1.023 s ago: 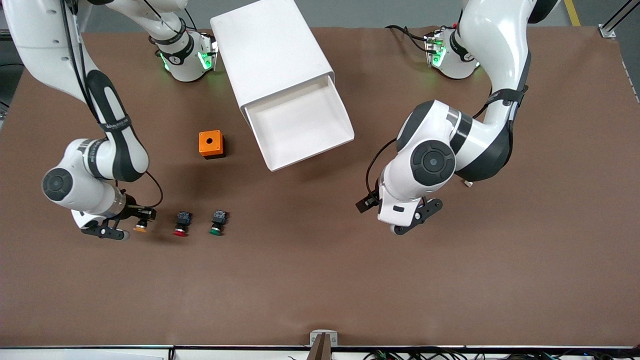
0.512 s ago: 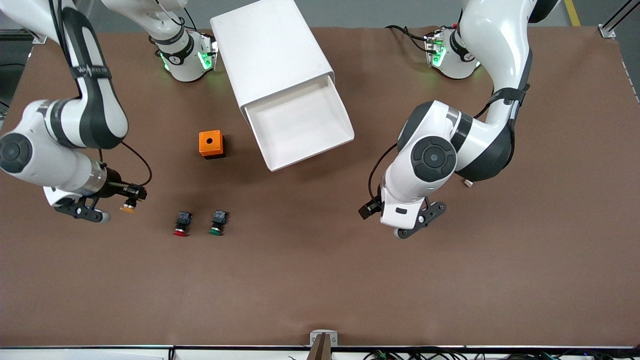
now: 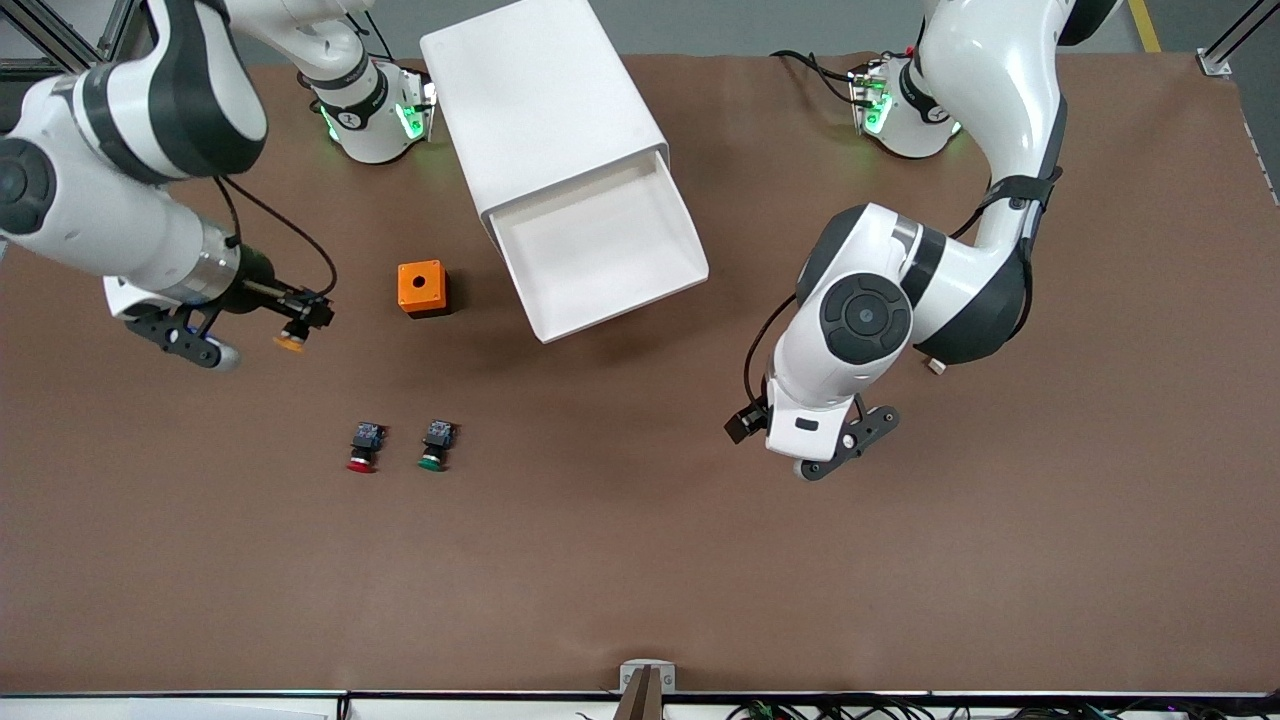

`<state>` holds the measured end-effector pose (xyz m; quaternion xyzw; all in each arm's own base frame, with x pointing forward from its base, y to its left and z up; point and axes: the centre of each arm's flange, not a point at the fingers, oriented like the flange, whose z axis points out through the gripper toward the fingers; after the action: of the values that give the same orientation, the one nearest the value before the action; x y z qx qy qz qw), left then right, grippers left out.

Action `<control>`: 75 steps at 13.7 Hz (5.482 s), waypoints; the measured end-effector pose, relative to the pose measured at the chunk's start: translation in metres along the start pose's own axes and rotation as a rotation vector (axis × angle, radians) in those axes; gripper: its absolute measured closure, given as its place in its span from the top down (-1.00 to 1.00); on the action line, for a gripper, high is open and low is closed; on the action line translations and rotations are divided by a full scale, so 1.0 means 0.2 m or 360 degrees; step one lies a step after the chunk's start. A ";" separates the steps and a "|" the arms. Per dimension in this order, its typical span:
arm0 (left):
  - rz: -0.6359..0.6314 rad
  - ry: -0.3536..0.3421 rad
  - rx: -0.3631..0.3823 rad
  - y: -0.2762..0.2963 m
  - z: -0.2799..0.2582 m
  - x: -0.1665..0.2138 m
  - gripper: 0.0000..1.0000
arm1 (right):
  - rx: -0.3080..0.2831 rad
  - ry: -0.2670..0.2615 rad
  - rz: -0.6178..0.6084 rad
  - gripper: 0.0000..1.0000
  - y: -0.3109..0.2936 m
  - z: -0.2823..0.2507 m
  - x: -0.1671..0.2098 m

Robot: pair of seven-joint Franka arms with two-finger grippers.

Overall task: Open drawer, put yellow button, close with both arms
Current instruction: 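Carry the yellow button with the right gripper over the open drawer, then lower the yellow button into the drawer and open the right gripper, then raise the right gripper away while the left gripper reaches the drawer front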

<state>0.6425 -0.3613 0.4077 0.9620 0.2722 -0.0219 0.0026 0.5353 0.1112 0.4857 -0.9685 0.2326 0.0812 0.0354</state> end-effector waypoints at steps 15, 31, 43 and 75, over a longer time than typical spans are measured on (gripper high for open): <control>0.0001 0.0027 0.0013 -0.01 0.00 0.02 1.00 | 0.0104 0.0095 0.0470 -0.17 -0.81 0.00 -1.08; 0.0000 0.0031 0.0005 -0.01 0.02 0.02 1.00 | 0.0079 0.0224 0.0750 -0.17 -1.29 0.58 -1.41; 0.0001 0.0029 0.0008 -0.01 0.03 0.02 1.00 | 0.0100 0.0234 0.0816 0.35 -1.44 0.64 -1.42; 0.0497 -0.0103 0.0059 0.38 0.23 -1.05 1.00 | -0.0170 -0.0032 -0.0327 1.00 0.17 -0.29 0.20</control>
<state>0.5015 -0.5365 0.3706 0.9913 0.1186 -0.0573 -0.0030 0.5622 0.0570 0.5354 -0.9869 0.1271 0.0992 -0.0056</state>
